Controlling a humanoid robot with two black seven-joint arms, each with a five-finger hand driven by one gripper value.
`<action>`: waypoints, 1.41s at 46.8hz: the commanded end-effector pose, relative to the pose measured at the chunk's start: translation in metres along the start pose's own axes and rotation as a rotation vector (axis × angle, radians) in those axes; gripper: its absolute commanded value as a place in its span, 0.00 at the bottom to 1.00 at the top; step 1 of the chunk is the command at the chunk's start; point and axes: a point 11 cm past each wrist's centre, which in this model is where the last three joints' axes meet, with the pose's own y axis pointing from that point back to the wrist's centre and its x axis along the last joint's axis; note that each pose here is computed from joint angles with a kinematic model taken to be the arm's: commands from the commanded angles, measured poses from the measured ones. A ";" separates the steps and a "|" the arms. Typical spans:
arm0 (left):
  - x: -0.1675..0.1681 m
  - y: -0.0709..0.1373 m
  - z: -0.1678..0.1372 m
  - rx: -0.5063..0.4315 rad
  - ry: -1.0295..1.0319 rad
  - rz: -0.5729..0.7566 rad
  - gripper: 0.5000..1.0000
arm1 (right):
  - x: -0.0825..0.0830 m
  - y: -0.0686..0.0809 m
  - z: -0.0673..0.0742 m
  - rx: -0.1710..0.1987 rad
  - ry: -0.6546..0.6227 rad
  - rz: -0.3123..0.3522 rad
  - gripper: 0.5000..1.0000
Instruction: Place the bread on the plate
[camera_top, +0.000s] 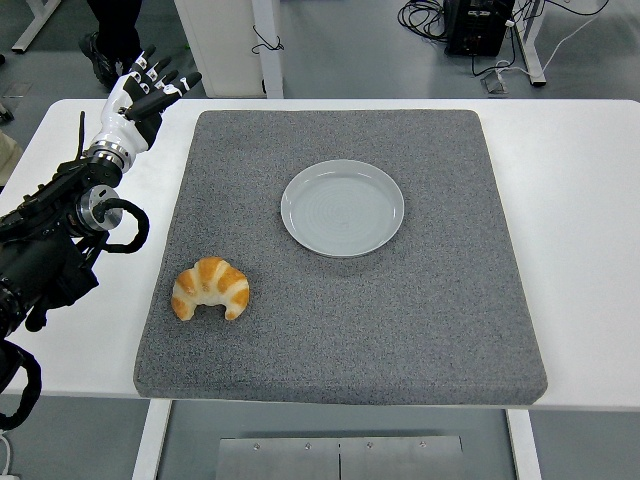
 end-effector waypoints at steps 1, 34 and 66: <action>-0.001 0.000 -0.001 -0.003 0.003 -0.001 0.95 | 0.000 0.000 0.000 0.000 0.001 0.000 1.00; -0.009 -0.007 0.014 -0.027 -0.002 -0.007 0.95 | 0.000 0.000 0.000 0.000 0.000 0.000 1.00; -0.040 0.016 0.047 -0.004 -0.146 -0.152 0.96 | 0.000 0.000 0.000 0.000 0.000 0.000 1.00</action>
